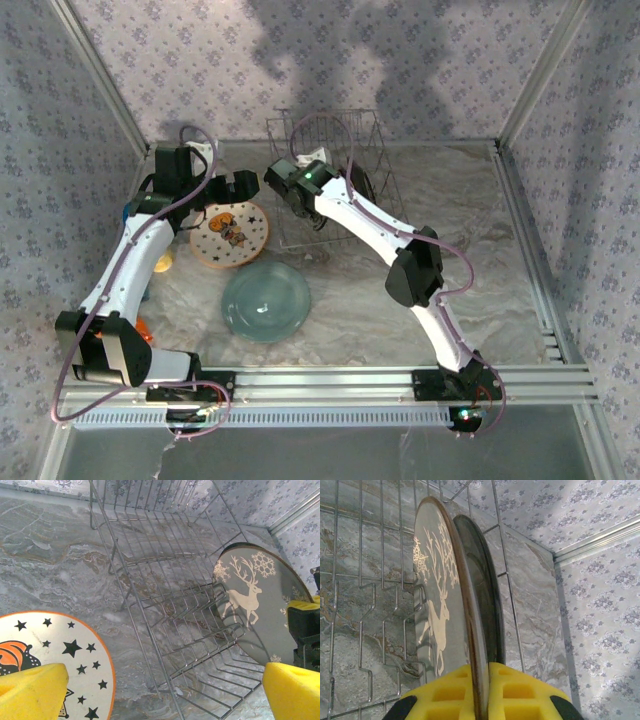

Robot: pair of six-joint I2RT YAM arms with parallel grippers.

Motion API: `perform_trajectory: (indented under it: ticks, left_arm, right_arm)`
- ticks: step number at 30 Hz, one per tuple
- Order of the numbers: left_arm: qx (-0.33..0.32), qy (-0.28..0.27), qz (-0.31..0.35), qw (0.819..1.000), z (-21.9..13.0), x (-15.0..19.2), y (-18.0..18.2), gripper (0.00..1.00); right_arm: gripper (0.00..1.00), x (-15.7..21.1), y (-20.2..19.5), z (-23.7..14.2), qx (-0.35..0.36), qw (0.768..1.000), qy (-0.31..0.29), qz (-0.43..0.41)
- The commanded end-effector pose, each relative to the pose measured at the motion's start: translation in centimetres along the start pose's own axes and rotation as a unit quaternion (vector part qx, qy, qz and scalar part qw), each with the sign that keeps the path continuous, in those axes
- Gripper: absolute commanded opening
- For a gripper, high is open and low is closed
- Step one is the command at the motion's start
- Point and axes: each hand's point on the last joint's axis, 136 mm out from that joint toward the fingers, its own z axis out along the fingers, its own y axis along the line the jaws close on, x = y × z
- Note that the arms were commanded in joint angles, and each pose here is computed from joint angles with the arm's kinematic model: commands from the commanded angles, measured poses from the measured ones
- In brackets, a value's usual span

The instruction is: Load the plates into the dish rack

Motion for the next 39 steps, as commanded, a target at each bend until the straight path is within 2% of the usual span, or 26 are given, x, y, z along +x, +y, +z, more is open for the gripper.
perform_trajectory:
  ticks: [1,15,25,39]
  left_arm:
    - [0.009,0.0,0.002,1.0,0.1,-0.2,-0.2,0.99]
    - [0.01,0.0,0.004,1.0,0.0,-0.2,-0.3,1.0]
    - [0.008,-0.001,0.004,1.0,0.0,-0.2,-0.2,0.99]
    - [0.006,-0.001,0.004,1.0,0.0,-0.2,-0.2,0.99]
  right_arm:
    - [0.0,1.3,-0.2,0.5,0.02,0.999,0.016,-0.033]
    - [0.0,2.7,2.1,1.8,-0.012,0.999,0.045,-0.026]
    - [0.18,2.0,2.1,1.0,-0.024,0.999,0.035,-0.019]
    - [0.26,-0.2,1.0,-1.6,-0.037,0.999,-0.002,-0.005]
